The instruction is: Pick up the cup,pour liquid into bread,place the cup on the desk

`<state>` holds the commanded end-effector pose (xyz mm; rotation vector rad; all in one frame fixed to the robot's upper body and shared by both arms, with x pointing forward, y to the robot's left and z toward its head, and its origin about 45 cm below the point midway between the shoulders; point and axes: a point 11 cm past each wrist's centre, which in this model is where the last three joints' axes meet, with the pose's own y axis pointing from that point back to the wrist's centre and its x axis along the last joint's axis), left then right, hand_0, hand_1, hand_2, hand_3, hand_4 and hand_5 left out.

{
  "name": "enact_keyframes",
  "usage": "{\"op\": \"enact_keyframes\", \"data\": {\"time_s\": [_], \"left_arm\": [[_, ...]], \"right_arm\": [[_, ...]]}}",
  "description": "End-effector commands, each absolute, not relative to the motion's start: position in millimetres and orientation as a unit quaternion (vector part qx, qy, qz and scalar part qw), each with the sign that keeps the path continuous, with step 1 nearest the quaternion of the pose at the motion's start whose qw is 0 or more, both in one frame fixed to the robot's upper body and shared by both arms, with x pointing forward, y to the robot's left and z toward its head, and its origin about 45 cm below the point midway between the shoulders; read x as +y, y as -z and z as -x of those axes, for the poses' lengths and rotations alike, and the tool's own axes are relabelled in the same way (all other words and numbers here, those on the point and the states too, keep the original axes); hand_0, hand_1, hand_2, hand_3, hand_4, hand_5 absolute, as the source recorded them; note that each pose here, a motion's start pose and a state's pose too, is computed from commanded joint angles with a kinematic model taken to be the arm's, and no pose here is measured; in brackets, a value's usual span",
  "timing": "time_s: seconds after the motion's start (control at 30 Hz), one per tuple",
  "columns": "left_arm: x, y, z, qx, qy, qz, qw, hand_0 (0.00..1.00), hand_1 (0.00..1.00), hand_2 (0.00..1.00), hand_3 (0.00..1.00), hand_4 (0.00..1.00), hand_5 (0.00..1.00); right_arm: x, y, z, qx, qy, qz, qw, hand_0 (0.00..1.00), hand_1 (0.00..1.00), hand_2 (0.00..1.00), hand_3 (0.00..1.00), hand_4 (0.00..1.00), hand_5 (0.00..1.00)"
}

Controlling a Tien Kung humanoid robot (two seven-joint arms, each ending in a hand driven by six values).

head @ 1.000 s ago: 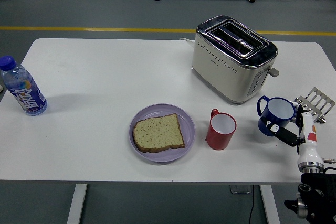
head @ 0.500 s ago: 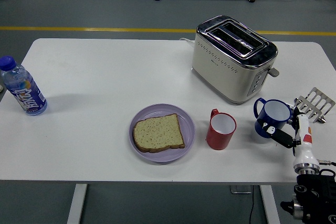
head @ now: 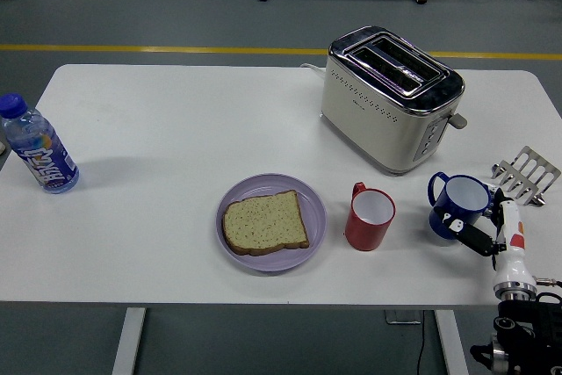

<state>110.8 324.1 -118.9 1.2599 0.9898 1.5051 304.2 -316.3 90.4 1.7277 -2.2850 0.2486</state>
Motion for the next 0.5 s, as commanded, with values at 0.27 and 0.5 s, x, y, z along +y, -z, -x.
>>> {"op": "enact_keyframes", "data": {"time_s": [0.27, 0.5], "left_arm": [[324.2, 119.2, -109.4, 0.401, -0.608, -0.513, 0.454, 0.680, 0.680, 0.690, 0.542, 0.252, 0.998], [324.1, 119.2, -109.6, 0.402, -0.609, -0.512, 0.454, 0.680, 0.680, 0.689, 0.542, 0.252, 0.998]], "right_arm": [[-311.9, -83.4, -302.4, -0.781, -0.082, -0.603, 0.142, 0.398, 0.315, 0.443, 0.453, 0.719, 0.003], [-308.8, -81.3, -304.2, -0.777, -0.082, -0.607, 0.145, 0.399, 0.315, 0.442, 0.453, 0.715, 0.008]]}}
